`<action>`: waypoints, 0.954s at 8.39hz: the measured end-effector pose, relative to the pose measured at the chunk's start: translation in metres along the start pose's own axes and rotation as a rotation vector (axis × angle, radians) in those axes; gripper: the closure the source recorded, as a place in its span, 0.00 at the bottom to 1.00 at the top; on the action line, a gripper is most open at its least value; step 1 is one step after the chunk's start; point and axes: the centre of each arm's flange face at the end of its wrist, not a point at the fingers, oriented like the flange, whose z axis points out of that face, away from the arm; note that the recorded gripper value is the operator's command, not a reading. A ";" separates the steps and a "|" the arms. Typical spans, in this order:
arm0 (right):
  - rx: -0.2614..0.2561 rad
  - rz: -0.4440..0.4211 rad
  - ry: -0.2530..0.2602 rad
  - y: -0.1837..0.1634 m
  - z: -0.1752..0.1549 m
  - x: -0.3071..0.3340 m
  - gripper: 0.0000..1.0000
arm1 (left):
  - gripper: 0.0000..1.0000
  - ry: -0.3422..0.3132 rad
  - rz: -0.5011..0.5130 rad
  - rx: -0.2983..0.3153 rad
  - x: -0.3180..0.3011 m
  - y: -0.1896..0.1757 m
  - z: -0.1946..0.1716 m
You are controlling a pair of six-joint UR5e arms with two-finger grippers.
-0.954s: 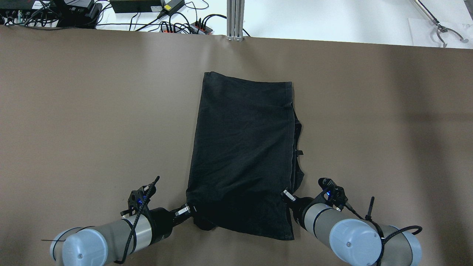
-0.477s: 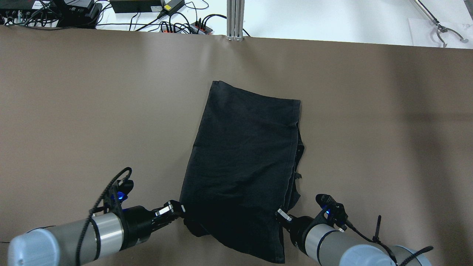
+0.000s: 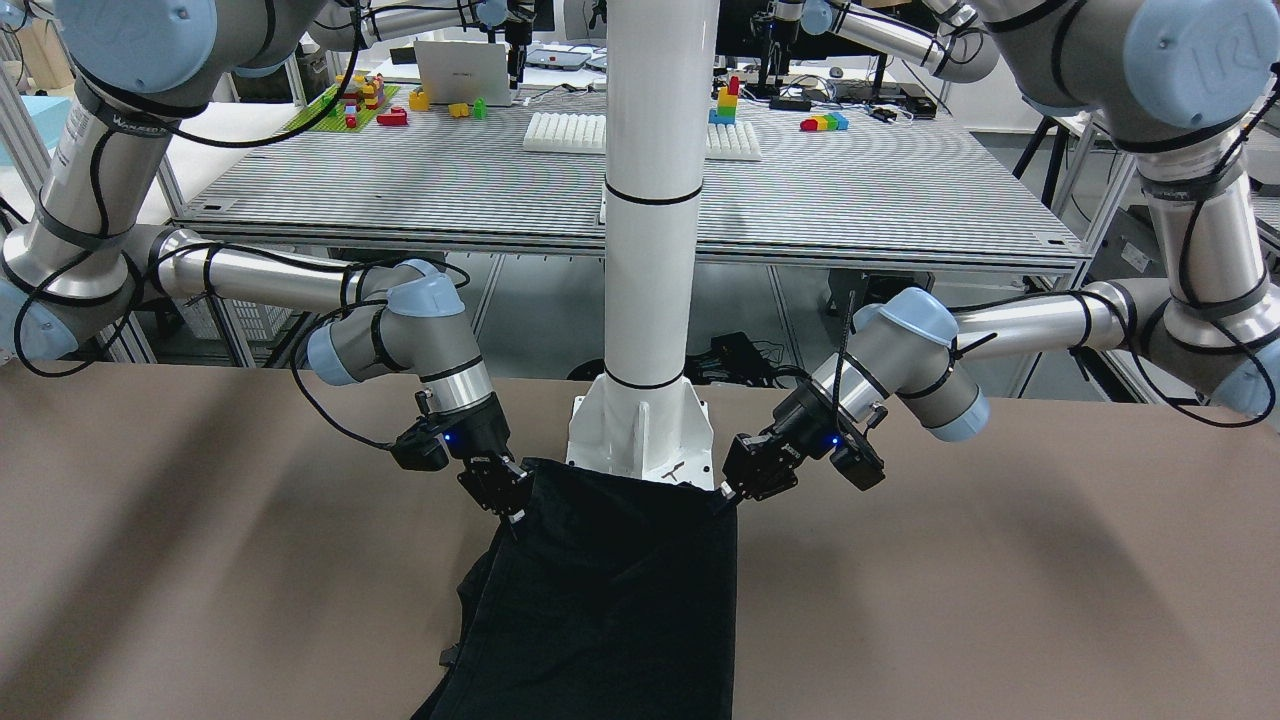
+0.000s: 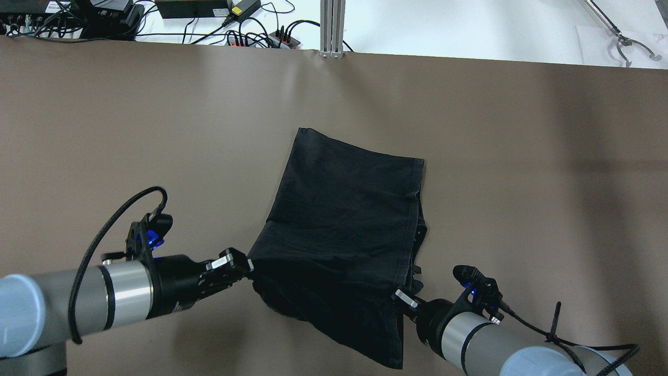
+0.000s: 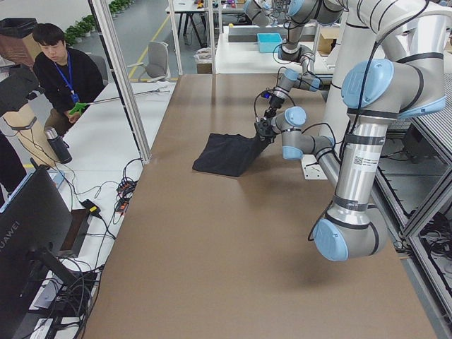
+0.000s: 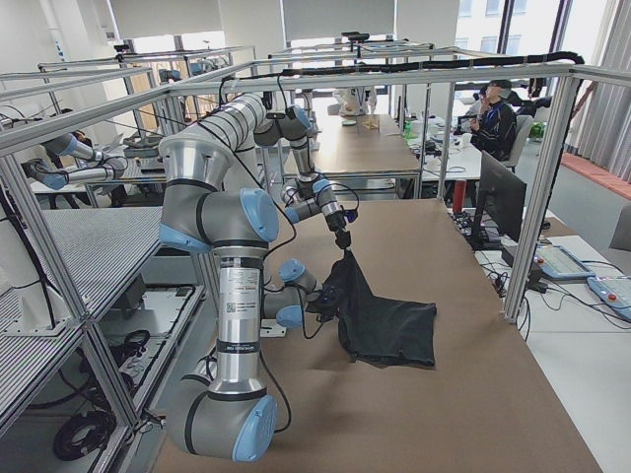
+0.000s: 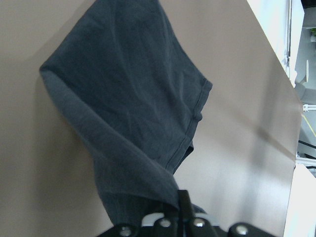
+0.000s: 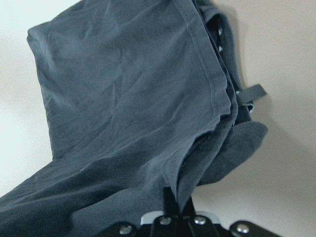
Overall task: Fold clothes
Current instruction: 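Lift the near end and fold it over toward the far end with both grippers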
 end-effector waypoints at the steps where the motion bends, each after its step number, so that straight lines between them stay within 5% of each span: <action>1: 0.033 -0.018 0.000 -0.015 0.006 -0.004 1.00 | 1.00 -0.024 0.020 0.040 0.026 -0.016 0.010; 4: 0.149 -0.048 0.015 -0.063 0.051 -0.029 1.00 | 1.00 -0.092 0.103 0.150 0.059 -0.072 0.056; 8: 0.233 -0.103 0.081 -0.105 0.106 -0.039 1.00 | 1.00 -0.181 0.161 0.235 0.087 -0.130 0.127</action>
